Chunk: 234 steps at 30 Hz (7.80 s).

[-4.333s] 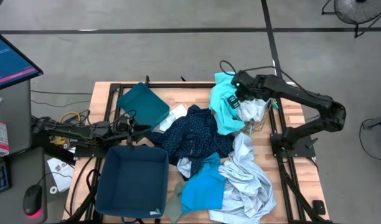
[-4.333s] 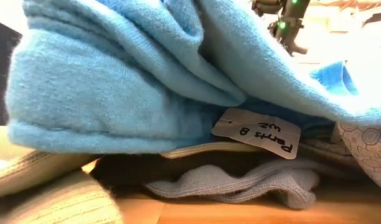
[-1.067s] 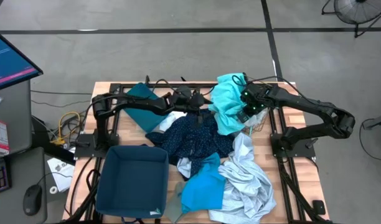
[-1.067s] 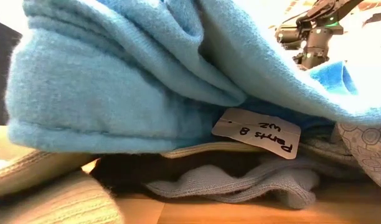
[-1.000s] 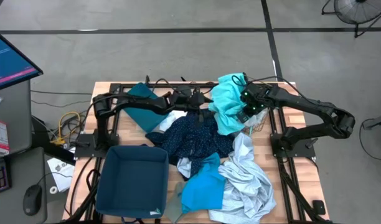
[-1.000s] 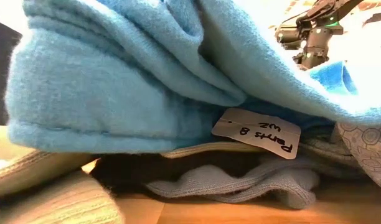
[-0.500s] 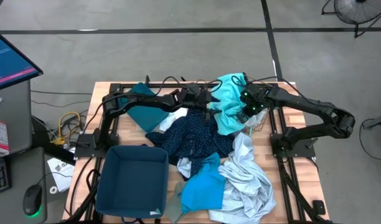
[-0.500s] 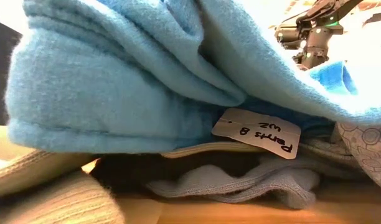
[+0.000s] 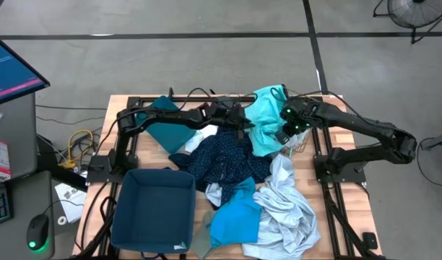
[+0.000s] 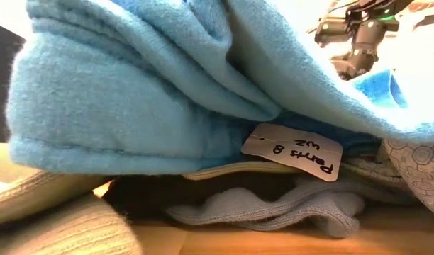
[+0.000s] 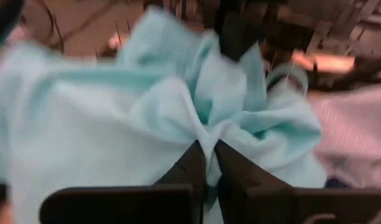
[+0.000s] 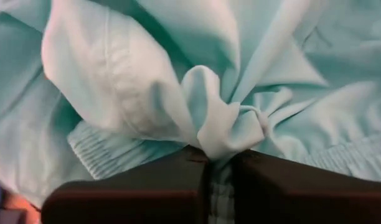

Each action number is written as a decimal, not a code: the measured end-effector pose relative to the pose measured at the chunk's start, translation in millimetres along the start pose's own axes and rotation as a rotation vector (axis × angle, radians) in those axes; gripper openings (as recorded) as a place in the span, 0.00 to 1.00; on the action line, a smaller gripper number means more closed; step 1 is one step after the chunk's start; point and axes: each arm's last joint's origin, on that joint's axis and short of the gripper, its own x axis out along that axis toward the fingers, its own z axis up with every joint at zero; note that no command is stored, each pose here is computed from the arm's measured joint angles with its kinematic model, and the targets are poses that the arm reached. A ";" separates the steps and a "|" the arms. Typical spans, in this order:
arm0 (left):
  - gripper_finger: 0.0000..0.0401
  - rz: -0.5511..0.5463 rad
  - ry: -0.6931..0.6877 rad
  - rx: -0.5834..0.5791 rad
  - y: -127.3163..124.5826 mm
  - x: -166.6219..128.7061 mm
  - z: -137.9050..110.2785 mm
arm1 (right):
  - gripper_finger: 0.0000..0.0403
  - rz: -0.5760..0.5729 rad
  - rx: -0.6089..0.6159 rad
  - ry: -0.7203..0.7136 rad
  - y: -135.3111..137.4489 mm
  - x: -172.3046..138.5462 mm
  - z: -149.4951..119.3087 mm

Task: Pick & Place Cloths
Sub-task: Put the light blue shorts into the wire basket

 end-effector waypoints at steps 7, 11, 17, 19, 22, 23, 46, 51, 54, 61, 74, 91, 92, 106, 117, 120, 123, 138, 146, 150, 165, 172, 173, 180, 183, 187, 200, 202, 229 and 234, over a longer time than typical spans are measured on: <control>0.00 0.010 -0.166 0.099 -22.3 -25.8 62.1 | 0.14 0.052 0.013 -0.187 -0.1 -44.0 5.0; 0.00 0.018 -0.231 0.122 -24.2 -32.2 85.4 | 0.26 0.087 -0.034 -0.326 0.4 -78.2 6.3; 0.00 0.031 -0.278 0.128 -16.1 -33.3 103.6 | 0.53 0.134 -0.186 -0.522 4.8 -114.3 -0.1; 0.00 0.033 -0.311 0.137 -15.4 -34.1 112.2 | 0.63 0.142 -0.238 -0.547 7.4 -117.1 -1.4; 0.00 0.011 -0.339 0.143 -13.3 -36.7 122.4 | 0.75 0.144 -0.303 -0.548 11.9 -114.7 0.6; 0.00 0.003 -0.349 0.147 -13.5 -36.7 125.2 | 0.78 0.147 -0.323 -0.553 14.4 -113.3 2.9; 0.09 0.122 0.041 0.155 -22.3 -121.3 123.9 | 0.88 0.240 -0.784 -0.373 90.3 -27.9 28.7; 0.15 0.149 -0.003 0.150 -29.8 -169.9 124.2 | 0.92 0.095 -0.830 -0.304 100.8 6.3 36.2; 0.18 0.188 -0.027 0.135 -35.4 -193.6 119.8 | 0.92 -0.014 -0.839 -0.252 101.8 22.9 41.0; 0.19 0.222 -0.033 0.083 -42.7 -219.1 96.4 | 0.56 -0.204 -0.858 -0.154 105.2 36.6 51.3; 0.19 0.227 -0.051 0.058 -43.7 -221.2 85.1 | 0.01 -0.298 -0.516 -0.321 85.0 -54.8 80.4; 0.19 0.225 -0.065 0.047 -43.9 -221.3 86.4 | 0.00 -0.714 0.049 0.138 -9.3 -34.2 52.4; 0.19 0.225 -0.066 0.036 -43.8 -221.3 86.4 | 0.00 -0.677 0.037 0.133 -8.1 -21.1 53.8; 0.19 0.223 -0.068 0.026 -43.9 -221.3 86.4 | 0.00 -0.213 0.058 0.304 -45.1 98.7 32.7; 0.19 0.224 -0.067 0.029 -43.8 -221.1 86.4 | 0.07 -0.148 0.081 0.316 -58.0 85.9 35.2; 0.19 0.224 -0.067 0.031 -43.8 -221.1 86.4 | 0.14 -0.140 0.068 0.168 -52.0 53.7 51.1; 0.19 0.224 -0.067 0.033 -43.8 -221.2 86.5 | 0.23 -0.131 0.051 0.063 -46.4 23.5 57.6; 0.19 0.224 -0.067 0.034 -43.8 -221.2 86.5 | 0.58 0.127 -0.092 -0.063 5.3 -39.6 38.6; 0.19 0.224 -0.066 0.034 -43.8 -221.2 86.4 | 0.51 0.087 -0.125 0.046 7.8 20.4 34.0; 0.19 0.224 -0.064 0.033 -43.8 -220.8 85.5 | 0.41 0.019 -0.122 0.190 -9.7 56.4 24.9; 0.19 0.221 -0.006 0.019 -42.9 -213.8 65.8 | 0.08 -0.195 0.022 0.396 -59.8 113.2 7.4; 0.19 0.226 -0.008 0.018 -41.3 -214.2 65.8 | 0.02 -0.199 -0.031 0.356 -40.9 85.1 38.1; 0.19 0.227 -0.008 0.018 -41.3 -214.2 65.9 | 0.02 -0.214 -0.039 0.318 -38.6 74.8 44.3; 0.19 0.226 -0.009 0.015 -41.3 -214.3 66.0 | 0.06 -0.244 -0.031 0.287 -36.0 14.4 53.7; 0.19 0.226 -0.010 0.015 -41.4 -214.5 66.0 | 0.08 -0.234 -0.030 0.195 -34.3 -10.8 59.1; 0.19 0.226 -0.009 0.015 -41.4 -214.4 65.9 | 0.08 -0.231 -0.071 0.038 -34.6 -34.0 67.5; 0.19 0.225 -0.031 -0.028 -41.4 -214.5 67.5 | 0.37 0.148 -0.098 -0.058 -30.2 -44.2 72.8; 0.19 0.211 -0.066 -0.041 -41.6 -214.4 70.6 | 0.39 0.168 -0.113 -0.046 -23.6 -48.7 67.8; 0.19 0.105 -0.372 -0.176 10.1 -47.3 68.4 | 0.18 -0.050 0.094 0.260 -64.1 107.2 0.2; 0.18 0.159 -0.291 -0.193 31.2 -16.3 51.2 | 0.18 -0.042 0.112 0.245 -58.6 113.1 6.3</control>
